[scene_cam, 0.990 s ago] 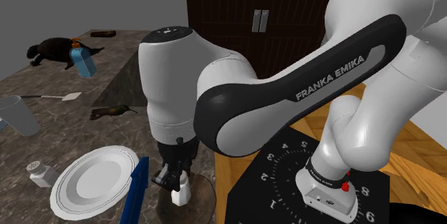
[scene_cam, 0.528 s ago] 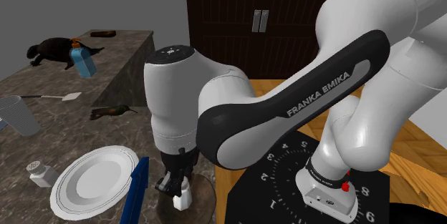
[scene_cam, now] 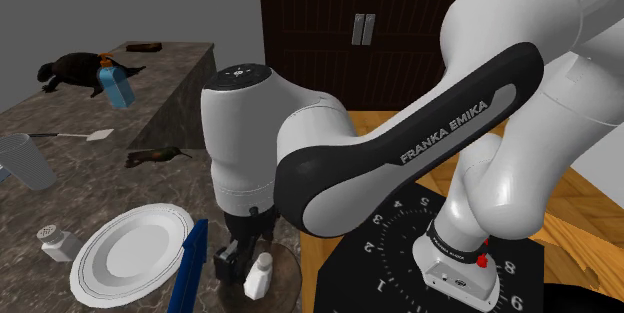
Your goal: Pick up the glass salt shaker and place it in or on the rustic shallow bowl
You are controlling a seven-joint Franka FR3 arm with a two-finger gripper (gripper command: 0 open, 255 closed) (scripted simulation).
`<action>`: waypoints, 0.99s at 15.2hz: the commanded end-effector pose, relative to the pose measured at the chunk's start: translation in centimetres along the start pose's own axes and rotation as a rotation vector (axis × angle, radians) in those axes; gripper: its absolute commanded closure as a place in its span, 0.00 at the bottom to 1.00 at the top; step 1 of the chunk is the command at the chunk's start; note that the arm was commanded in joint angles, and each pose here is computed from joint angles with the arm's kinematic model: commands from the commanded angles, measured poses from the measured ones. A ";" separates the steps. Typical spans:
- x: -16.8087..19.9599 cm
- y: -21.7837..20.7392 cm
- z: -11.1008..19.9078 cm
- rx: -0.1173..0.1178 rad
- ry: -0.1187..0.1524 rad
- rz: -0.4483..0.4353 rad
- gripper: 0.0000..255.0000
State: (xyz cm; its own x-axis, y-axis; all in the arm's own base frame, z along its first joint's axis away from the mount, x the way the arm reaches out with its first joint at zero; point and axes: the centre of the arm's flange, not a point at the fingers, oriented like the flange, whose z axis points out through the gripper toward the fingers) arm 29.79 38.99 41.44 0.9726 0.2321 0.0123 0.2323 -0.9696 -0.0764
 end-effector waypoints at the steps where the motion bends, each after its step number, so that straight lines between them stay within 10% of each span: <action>1: 0.0 0.0 0.0 0.000 0.000 0.000 0.00; 15: 0.0 0.0 -5.0 0.000 0.000 0.000 0.00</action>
State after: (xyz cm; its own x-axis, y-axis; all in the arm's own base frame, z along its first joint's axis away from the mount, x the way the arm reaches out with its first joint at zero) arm 29.82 38.60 46.43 0.9726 0.2321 0.0124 0.2323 -0.9696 -0.0764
